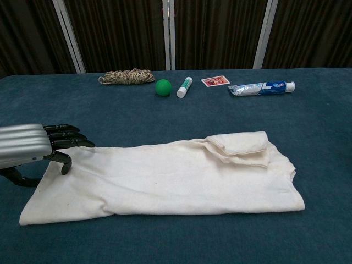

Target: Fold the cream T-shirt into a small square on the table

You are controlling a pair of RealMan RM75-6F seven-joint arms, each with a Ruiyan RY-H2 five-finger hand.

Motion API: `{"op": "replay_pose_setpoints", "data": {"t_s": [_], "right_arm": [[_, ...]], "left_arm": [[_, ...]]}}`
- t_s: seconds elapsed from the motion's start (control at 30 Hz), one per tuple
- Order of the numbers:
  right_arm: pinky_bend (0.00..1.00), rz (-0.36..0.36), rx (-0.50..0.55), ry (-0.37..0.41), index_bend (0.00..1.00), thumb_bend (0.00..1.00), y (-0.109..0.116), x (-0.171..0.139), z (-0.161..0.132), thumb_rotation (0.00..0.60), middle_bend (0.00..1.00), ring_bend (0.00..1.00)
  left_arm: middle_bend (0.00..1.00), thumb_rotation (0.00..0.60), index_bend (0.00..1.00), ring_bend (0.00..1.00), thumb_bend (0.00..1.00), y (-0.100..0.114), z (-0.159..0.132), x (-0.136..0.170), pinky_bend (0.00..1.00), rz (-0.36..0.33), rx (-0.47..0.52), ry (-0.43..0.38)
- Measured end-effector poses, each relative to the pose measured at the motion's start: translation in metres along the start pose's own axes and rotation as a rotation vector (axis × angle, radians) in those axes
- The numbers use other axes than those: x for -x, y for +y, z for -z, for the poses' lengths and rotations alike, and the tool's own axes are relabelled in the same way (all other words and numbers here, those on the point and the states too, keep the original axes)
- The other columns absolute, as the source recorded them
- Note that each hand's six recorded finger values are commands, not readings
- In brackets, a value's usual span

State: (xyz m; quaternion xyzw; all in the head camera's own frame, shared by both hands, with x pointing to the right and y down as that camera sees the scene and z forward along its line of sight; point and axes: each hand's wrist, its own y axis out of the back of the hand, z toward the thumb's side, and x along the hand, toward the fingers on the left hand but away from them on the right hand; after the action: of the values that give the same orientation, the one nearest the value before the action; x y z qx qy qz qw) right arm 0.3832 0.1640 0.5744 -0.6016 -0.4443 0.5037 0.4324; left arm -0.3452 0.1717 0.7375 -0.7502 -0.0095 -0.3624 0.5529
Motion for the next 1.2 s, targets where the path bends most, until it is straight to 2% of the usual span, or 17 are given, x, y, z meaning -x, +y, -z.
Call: {"op": "replay_pose_setpoints", "data": {"t_s": [0.2,0.43,0.97,1.07,1.2], "right_arm": [[0.00,0.002,0.001,0.000,0.00,0.00,0.000,0.000,0.000,0.600,0.00,0.00],[0.00,0.002,0.002,0.002,0.00,0.00,0.001,0.000,0.000,0.600,0.00,0.00],[0.00,0.009,0.008,0.004,0.00,0.00,0.004,0.000,0.000,0.600,0.00,0.00],[0.00,0.009,0.010,0.005,0.00,0.00,0.004,0.000,0.000,0.600,0.00,0.00],[0.00,0.009,0.011,0.006,0.00,0.00,0.004,0.000,0.000,0.600,0.00,0.00]], "left_arm": [[0.00,0.600,0.41,0.00,0.31,0.000,-0.001,-0.003,0.00,-0.012,0.018,0.008],[0.00,0.600,0.43,0.00,0.41,0.001,-0.004,-0.006,0.00,-0.021,0.021,0.001],[0.00,0.600,0.47,0.00,0.44,0.003,-0.007,-0.014,0.00,-0.030,0.033,-0.001],[0.00,0.600,0.50,0.00,0.44,0.003,-0.007,-0.015,0.00,-0.029,0.036,-0.002],[0.00,0.600,0.59,0.00,0.45,0.002,-0.010,-0.017,0.00,-0.030,0.046,-0.004]]}}
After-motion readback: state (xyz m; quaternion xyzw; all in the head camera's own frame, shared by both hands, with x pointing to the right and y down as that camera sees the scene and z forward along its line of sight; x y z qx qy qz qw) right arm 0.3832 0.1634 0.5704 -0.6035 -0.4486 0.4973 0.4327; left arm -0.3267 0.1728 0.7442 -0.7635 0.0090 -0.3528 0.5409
